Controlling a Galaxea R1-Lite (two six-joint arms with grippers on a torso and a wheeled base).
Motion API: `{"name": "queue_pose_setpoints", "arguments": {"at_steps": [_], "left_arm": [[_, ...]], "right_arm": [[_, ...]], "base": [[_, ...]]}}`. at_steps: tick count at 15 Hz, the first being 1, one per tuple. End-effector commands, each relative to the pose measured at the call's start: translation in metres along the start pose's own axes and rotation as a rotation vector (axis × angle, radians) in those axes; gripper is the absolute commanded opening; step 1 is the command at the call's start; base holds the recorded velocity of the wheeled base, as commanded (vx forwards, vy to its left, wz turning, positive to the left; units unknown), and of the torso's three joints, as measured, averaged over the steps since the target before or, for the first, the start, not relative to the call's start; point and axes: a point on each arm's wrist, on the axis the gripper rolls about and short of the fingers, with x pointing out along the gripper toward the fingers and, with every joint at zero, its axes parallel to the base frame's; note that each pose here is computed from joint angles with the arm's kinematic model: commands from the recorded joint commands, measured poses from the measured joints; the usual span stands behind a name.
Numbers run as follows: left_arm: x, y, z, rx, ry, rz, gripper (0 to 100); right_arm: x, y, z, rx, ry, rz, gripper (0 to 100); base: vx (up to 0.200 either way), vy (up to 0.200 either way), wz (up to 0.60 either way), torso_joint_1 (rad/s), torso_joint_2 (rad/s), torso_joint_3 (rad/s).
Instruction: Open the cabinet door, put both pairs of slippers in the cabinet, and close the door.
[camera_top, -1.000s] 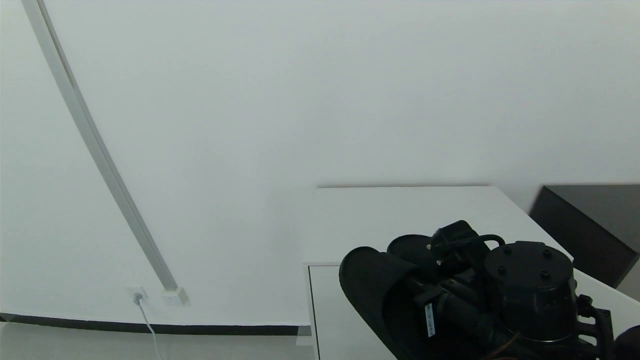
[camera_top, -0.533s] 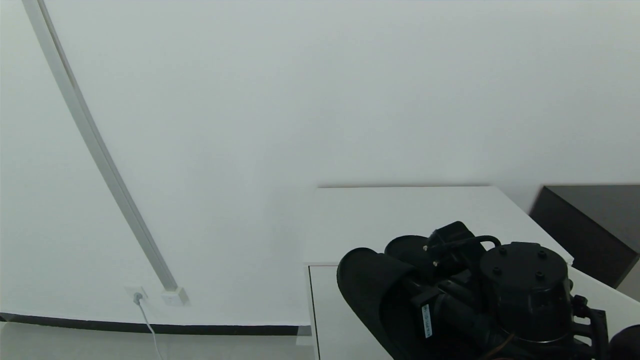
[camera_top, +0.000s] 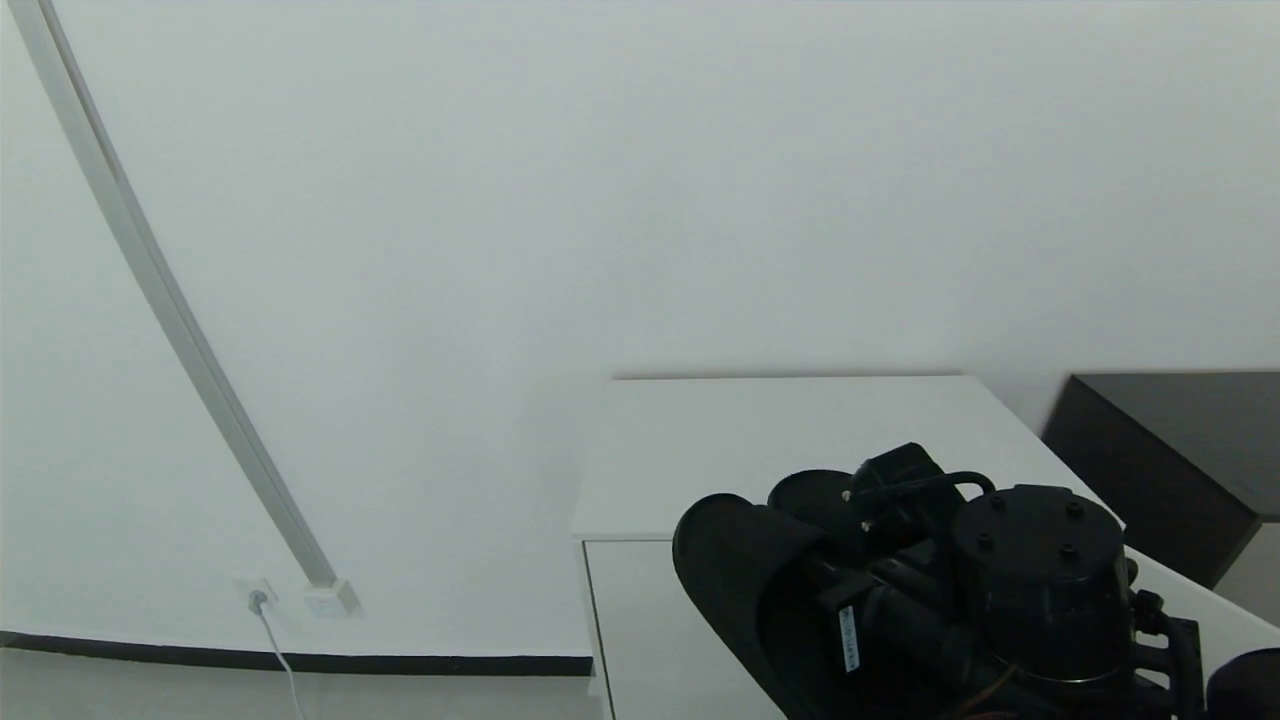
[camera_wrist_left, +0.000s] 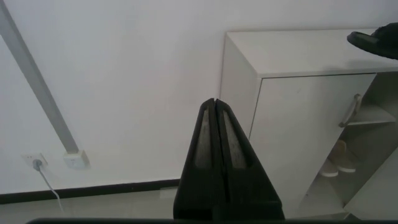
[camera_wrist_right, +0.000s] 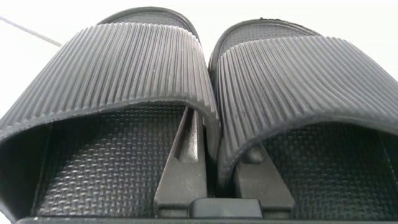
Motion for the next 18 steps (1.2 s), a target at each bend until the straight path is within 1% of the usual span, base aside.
{"name": "queue_pose_setpoints", "arguments": {"at_steps": [1, 13, 18], "left_arm": [[0.0001, 0.0000, 0.0000, 0.000, 0.001, 0.001, 0], [0.0001, 0.0000, 0.0000, 0.001, 0.001, -0.001, 0], [0.0001, 0.0000, 0.0000, 0.003, 0.001, -0.001, 0]], "right_arm": [[0.0012, 0.0004, -0.0022, -0.004, 0.008, 0.000, 0], [-0.0003, -0.0011, -0.0043, -0.005, 0.013, -0.004, 0], [-0.0001, -0.0016, -0.0054, -0.004, 0.018, -0.005, 0]], "base": [[0.000, -0.200, 0.00, -0.002, 0.00, 0.012], [0.000, -0.200, 0.00, 0.002, 0.00, 0.003], [0.000, 0.000, 0.00, 0.000, 0.00, 0.000]]}}
